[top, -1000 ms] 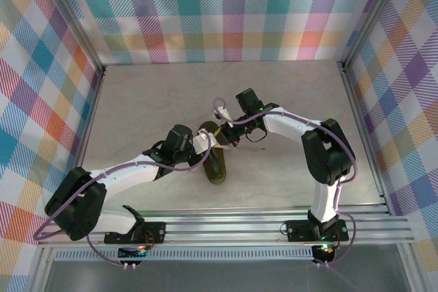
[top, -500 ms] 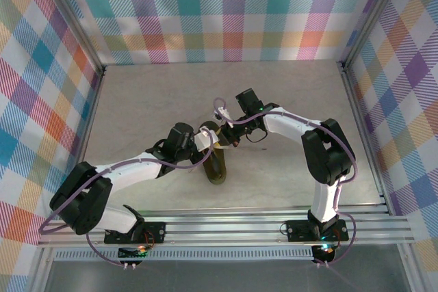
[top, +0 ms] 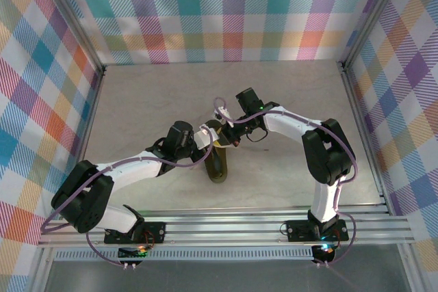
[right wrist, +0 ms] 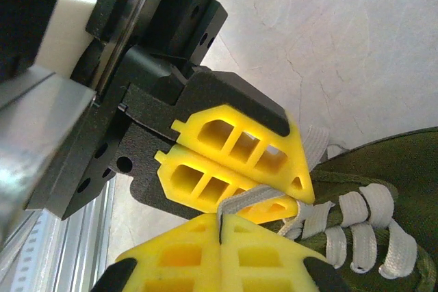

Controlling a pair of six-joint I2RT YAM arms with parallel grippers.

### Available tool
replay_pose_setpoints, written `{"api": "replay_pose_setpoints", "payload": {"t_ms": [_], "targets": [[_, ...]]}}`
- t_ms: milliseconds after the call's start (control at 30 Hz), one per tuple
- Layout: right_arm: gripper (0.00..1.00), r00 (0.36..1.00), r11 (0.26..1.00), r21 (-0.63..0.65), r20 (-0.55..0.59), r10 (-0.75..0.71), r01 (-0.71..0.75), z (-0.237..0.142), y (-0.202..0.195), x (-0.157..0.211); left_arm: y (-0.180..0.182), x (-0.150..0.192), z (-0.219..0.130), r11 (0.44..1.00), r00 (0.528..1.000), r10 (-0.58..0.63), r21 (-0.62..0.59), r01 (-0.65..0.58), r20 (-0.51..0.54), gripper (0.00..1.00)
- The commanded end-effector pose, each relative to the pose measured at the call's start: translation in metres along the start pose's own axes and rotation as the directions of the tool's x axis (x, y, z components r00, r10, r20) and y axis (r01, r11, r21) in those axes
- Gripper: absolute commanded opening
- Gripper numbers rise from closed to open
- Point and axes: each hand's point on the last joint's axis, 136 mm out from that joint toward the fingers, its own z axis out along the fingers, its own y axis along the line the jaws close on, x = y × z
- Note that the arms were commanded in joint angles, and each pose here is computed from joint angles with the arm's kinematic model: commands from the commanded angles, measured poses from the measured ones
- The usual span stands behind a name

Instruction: Tie the shoes

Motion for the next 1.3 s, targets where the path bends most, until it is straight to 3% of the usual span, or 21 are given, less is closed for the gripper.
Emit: {"api": "replay_pose_setpoints", "payload": {"t_ms": [0,167,233,300,433,700,800,1267], "targets": [[0.00,0.999,0.998,-0.058,0.028,-0.022,0.024,-0.004,0.008,-0.009,0.002,-0.014,-0.002,1.000,0.999,0.001,0.023,-0.003,0.051,0.05],[0.01,0.999,0.997,-0.075,0.036,-0.008,0.011,-0.004,0.012,-0.010,0.000,-0.013,0.000,1.000,0.998,-0.009,0.028,0.008,0.056,0.00],[0.10,1.000,0.997,-0.076,0.031,0.003,0.000,-0.005,0.013,-0.009,0.002,-0.014,0.000,1.000,0.997,-0.014,0.011,0.014,0.070,0.00],[0.26,0.999,0.997,-0.071,0.029,0.023,-0.020,-0.006,0.012,-0.008,0.006,-0.014,0.000,1.000,0.996,-0.017,-0.014,0.018,0.084,0.00],[0.38,0.993,0.991,-0.103,0.069,0.092,-0.085,-0.022,0.013,-0.013,0.009,-0.015,-0.001,0.999,0.995,-0.007,-0.041,0.011,0.095,0.00],[0.40,0.976,0.983,-0.087,0.138,0.171,-0.160,-0.056,-0.004,-0.027,0.007,-0.010,-0.001,0.999,0.995,0.019,-0.050,-0.014,0.100,0.00],[0.39,0.969,0.976,-0.036,0.114,0.218,-0.216,-0.050,-0.024,-0.023,0.006,-0.010,-0.001,0.999,0.994,0.024,-0.051,-0.019,0.110,0.00],[0.38,0.974,0.957,-0.207,0.057,0.220,-0.204,-0.013,-0.025,-0.020,0.005,-0.010,0.000,0.999,0.993,0.035,-0.044,-0.030,0.111,0.00]]}}
